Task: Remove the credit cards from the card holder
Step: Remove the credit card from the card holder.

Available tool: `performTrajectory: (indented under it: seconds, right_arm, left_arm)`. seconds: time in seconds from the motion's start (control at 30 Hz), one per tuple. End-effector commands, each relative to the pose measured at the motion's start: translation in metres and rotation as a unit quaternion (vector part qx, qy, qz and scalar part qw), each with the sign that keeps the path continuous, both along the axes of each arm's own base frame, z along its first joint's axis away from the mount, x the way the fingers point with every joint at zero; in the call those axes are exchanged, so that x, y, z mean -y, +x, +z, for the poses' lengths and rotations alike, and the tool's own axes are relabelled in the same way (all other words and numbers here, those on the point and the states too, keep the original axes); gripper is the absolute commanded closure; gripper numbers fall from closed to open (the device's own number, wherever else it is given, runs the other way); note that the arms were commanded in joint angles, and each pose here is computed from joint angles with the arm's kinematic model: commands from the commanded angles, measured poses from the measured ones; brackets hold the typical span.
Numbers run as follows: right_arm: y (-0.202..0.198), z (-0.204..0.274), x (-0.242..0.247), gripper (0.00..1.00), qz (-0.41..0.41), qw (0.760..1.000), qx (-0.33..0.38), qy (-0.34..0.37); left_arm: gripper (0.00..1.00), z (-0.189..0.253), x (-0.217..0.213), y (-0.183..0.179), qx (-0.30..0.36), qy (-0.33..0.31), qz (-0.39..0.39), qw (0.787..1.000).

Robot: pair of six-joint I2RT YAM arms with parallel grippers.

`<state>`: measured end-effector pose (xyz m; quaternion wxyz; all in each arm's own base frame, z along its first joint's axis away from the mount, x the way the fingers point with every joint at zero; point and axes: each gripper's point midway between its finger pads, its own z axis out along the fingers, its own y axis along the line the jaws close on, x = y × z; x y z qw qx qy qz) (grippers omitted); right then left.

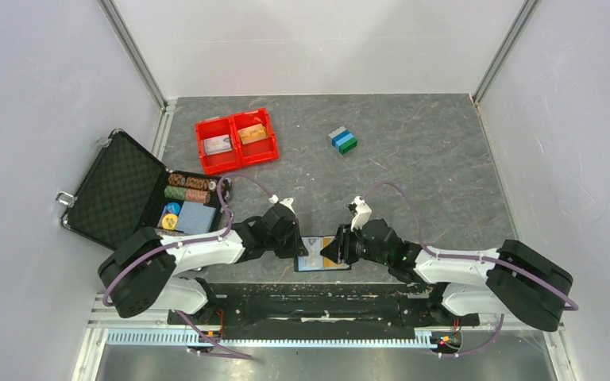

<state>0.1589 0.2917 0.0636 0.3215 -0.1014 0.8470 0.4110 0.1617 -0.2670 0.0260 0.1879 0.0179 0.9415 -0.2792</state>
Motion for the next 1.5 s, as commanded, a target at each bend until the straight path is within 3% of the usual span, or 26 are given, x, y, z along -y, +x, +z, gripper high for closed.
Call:
performTrajectory:
  seconds: [0.0,0.33,0.6,1.03,1.47]
  right_arm:
    - [0.001,0.006,-0.012,0.63,0.008,0.999,-0.006,0.037]
    - [0.003,-0.021,-0.006,0.63,-0.009,1.000,-0.028,0.002]
    - [0.006,-0.022,-0.007,0.63,-0.011,1.000,-0.025,-0.008]
    - [0.011,-0.026,-0.010,0.57,-0.014,0.999,-0.028,-0.023]
    - [0.008,-0.035,-0.014,0.52,-0.013,0.999,-0.048,-0.013]
  left_arm:
    - [0.92,-0.007,-0.006,-0.001,0.015,0.007,-0.005,1.000]
    - [0.91,-0.008,-0.010,-0.003,0.016,0.005,-0.002,1.000]
    - [0.83,0.009,-0.013,0.003,0.040,0.004,0.007,0.999]
    - [0.96,-0.011,-0.019,-0.001,0.020,0.037,0.002,0.999]
    - [0.97,-0.016,-0.019,-0.007,0.008,0.030,-0.001,1.000]
